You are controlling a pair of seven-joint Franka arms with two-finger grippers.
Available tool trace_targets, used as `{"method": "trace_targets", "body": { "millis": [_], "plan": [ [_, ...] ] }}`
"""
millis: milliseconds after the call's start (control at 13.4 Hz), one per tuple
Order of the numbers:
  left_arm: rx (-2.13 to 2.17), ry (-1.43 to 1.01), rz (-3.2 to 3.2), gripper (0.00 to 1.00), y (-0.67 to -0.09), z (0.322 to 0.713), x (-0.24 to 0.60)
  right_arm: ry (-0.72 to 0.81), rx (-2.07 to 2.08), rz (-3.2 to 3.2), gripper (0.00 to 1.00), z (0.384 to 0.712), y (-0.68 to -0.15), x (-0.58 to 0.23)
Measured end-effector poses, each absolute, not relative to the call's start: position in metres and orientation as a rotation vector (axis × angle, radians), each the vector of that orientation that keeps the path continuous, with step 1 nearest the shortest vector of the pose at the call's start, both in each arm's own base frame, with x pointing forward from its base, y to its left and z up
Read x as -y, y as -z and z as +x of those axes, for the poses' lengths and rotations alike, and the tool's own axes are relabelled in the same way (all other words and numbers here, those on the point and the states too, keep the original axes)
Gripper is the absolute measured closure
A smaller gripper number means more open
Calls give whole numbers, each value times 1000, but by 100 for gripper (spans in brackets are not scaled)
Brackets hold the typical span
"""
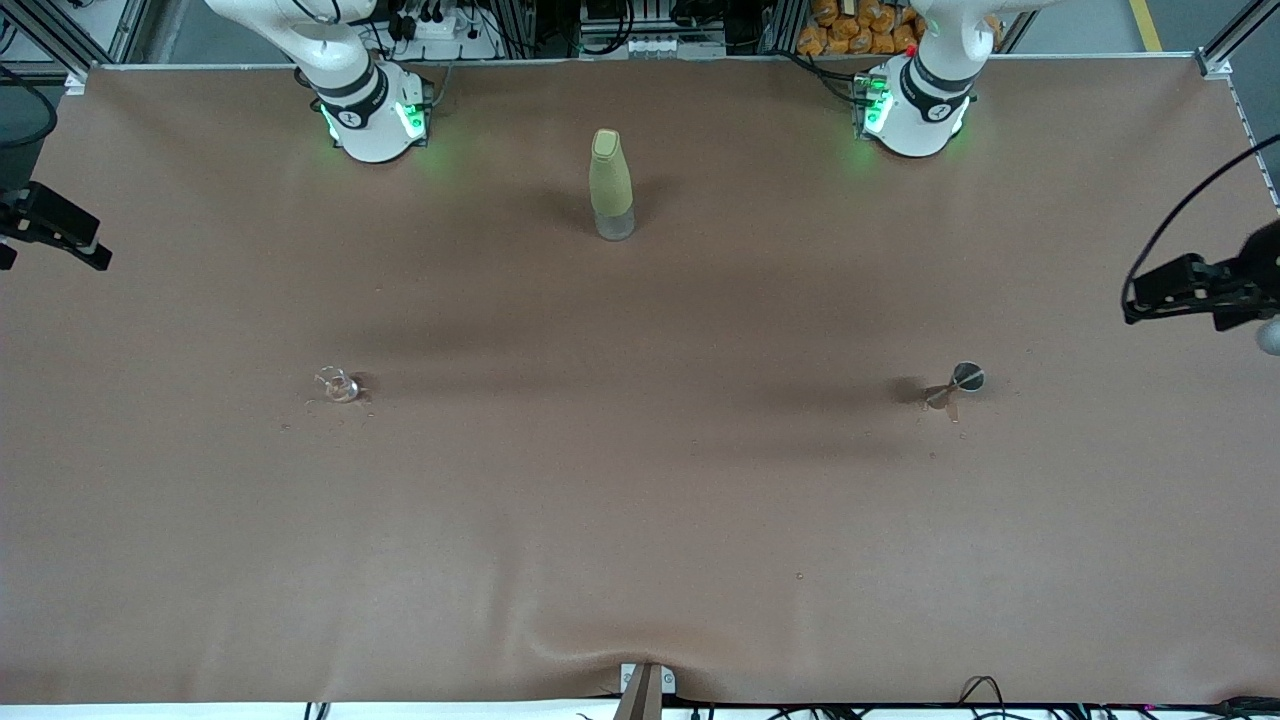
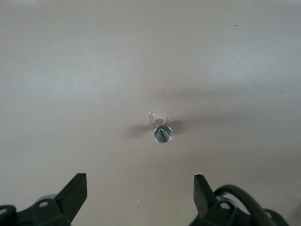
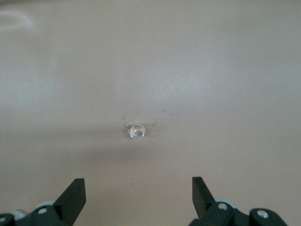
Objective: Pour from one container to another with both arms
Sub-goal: 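Lower the left gripper toward the steel jigger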
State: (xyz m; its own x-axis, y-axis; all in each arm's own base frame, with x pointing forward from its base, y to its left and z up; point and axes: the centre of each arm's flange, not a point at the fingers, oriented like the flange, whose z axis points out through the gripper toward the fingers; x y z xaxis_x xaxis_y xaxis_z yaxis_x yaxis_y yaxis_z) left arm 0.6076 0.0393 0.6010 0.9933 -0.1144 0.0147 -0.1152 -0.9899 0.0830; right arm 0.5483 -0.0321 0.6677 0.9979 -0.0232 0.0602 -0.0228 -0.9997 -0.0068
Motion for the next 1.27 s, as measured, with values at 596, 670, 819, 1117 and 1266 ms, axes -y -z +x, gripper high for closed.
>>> {"method": "trace_targets", "body": {
  "millis": [596,670,819,1117,1266],
  "plan": [
    [719,-104,2719,0,-537,625,-126,56,8,-3134,0,540,-673,33],
    [767,-136,2655,0,-526,627,-136,47,50,-3134,0,536,-675,33],
    [771,-172,2573,0,-500,630,-160,34,188,-3130,0,527,-682,40],
    [841,-216,2447,0,-462,638,-169,-14,601,-3068,0,512,-682,85],
    [925,-274,2365,0,-441,639,-182,-32,797,-3012,0,506,-677,104]
  ]
}}
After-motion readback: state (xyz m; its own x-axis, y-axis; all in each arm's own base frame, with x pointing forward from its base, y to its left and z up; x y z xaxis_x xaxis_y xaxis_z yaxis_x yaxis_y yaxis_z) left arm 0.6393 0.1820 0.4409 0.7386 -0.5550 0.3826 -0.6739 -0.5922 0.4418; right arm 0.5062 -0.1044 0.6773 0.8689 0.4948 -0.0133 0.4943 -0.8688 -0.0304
